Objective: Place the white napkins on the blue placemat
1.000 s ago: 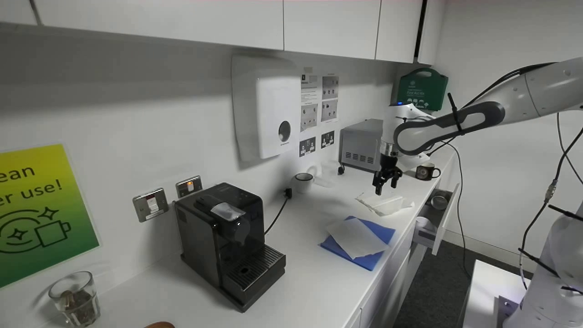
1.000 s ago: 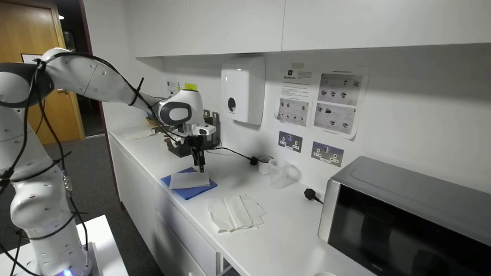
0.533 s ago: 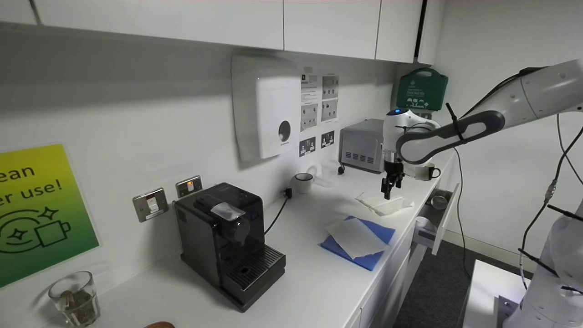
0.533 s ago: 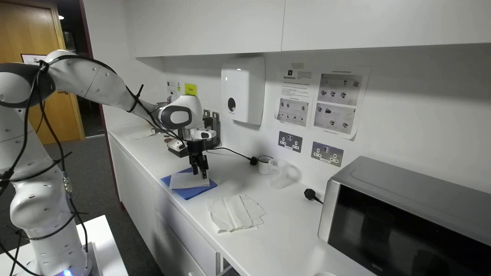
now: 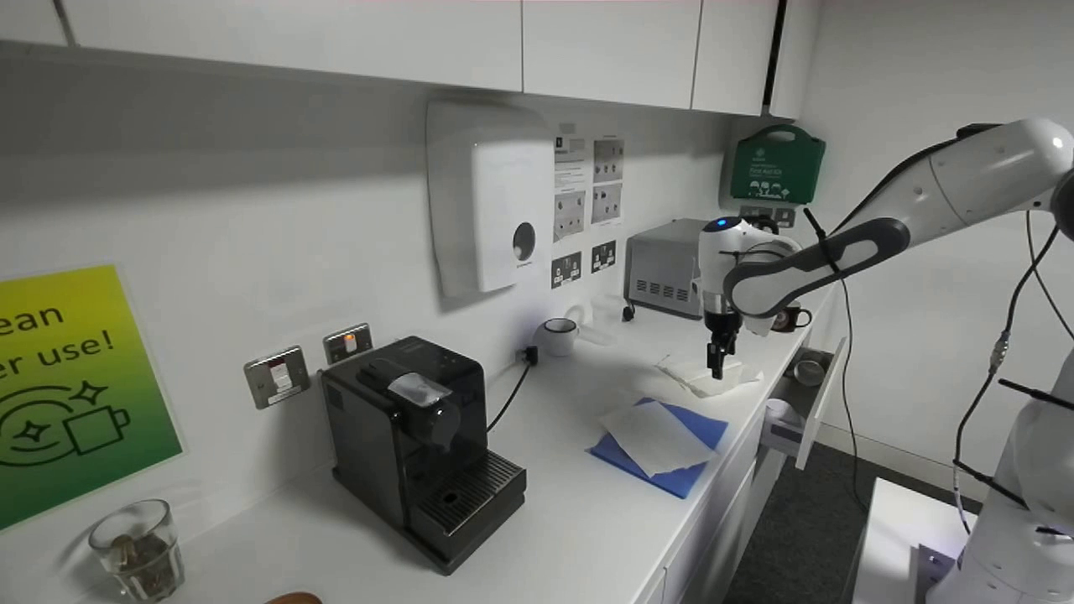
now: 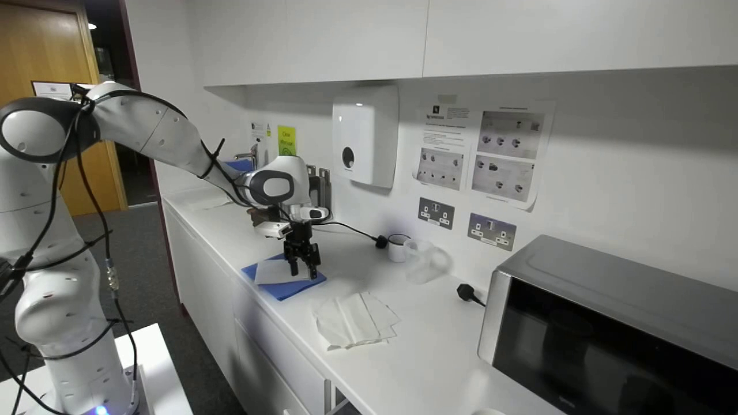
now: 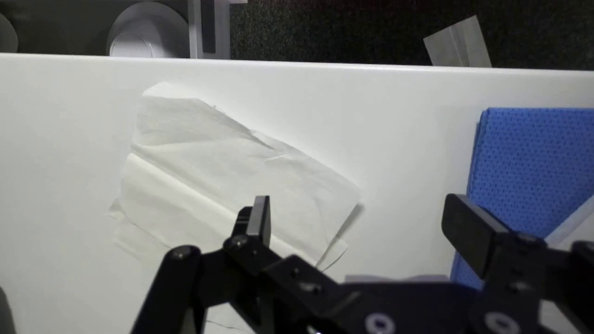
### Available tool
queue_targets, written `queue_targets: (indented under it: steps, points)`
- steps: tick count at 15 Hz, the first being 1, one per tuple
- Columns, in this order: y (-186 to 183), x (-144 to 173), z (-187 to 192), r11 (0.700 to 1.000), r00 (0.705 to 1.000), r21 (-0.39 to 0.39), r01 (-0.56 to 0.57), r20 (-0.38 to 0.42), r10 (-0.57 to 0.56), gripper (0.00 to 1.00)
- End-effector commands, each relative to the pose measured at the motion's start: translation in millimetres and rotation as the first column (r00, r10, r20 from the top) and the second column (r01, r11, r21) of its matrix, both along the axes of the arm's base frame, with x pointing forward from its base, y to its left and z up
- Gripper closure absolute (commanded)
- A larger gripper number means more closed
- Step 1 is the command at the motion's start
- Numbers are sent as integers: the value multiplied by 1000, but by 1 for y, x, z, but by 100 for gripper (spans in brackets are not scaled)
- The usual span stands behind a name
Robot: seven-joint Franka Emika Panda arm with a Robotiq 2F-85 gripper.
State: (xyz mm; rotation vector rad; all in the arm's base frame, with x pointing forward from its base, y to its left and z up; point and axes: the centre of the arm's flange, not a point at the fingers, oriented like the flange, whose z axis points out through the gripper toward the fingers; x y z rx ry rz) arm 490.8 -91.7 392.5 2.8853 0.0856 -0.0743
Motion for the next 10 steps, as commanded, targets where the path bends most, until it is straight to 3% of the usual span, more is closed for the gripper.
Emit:
queue_targets:
  steps: [1, 10]
  points:
    - [-5, 11, -11, 996, 996, -1, -84, 2, 84, 0]
    - [-5, 19, -38, 986, 985, -37, -164, -64, 161, 0]
